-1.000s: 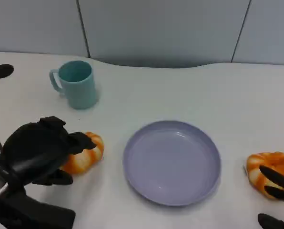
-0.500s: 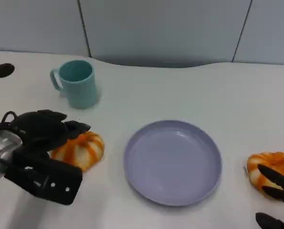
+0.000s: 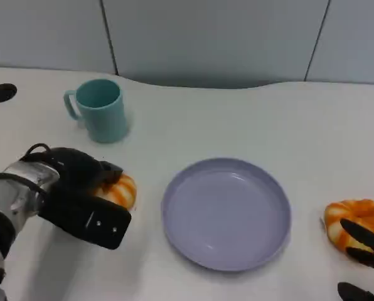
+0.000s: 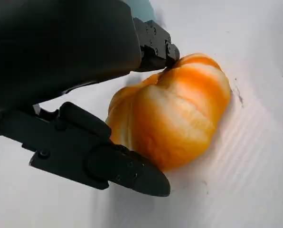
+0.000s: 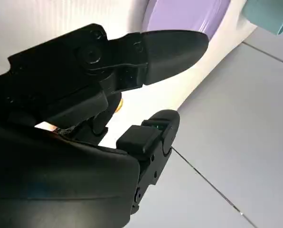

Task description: Grasp the bread from the table and place it into the plate.

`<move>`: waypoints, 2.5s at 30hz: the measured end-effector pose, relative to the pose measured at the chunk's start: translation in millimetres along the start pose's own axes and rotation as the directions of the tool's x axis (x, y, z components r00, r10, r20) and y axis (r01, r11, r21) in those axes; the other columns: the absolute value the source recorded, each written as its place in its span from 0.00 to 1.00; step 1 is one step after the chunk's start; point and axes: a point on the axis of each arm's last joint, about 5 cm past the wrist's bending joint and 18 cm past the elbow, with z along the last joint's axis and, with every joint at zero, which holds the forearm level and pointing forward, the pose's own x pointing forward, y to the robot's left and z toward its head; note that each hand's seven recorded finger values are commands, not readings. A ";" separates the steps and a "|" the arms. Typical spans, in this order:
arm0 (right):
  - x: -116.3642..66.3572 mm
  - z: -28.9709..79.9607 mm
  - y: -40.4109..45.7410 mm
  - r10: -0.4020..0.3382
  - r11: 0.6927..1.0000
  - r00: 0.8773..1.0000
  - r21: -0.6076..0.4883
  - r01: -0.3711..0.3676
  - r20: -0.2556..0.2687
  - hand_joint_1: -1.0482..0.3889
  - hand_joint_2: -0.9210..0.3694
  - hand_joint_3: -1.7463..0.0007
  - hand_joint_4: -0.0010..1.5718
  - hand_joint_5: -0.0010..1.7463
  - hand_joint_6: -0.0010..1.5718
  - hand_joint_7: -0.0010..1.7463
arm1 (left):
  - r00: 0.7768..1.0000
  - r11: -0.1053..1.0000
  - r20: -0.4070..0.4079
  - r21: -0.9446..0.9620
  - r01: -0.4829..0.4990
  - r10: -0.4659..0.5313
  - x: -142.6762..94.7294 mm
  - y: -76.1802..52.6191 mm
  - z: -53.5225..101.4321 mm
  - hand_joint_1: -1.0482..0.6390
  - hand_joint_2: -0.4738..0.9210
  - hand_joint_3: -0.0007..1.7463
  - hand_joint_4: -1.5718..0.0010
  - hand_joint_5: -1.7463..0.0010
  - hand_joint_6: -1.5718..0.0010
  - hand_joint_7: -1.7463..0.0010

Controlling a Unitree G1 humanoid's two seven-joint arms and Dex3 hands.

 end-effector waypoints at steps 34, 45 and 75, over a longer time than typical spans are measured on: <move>-1.0 2.8 -2.3 -0.029 0.999 0.998 0.022 0.027 0.063 0.49 0.00 0.82 0.55 0.06 0.39 0.00 | 0.982 0.927 -0.089 -0.323 -0.189 0.169 7.6 -11.2 5.5 0.50 1.00 0.12 0.66 0.04 0.66 0.19; -1.1 2.6 -2.1 -0.028 0.999 0.998 0.022 0.027 0.062 0.51 0.00 0.82 0.56 0.07 0.39 0.00 | 0.940 0.779 -0.049 -0.546 -0.308 0.338 -2.0 1.0 -5.7 0.56 0.95 0.06 0.58 0.00 0.68 0.00; -0.7 1.4 -1.4 -0.023 1.000 0.997 0.016 0.022 0.067 0.50 0.00 0.82 0.55 0.09 0.40 0.00 | 0.707 0.814 0.474 -0.522 -0.255 0.525 -2.8 54.4 44.5 0.57 1.00 0.03 0.52 0.00 0.67 0.00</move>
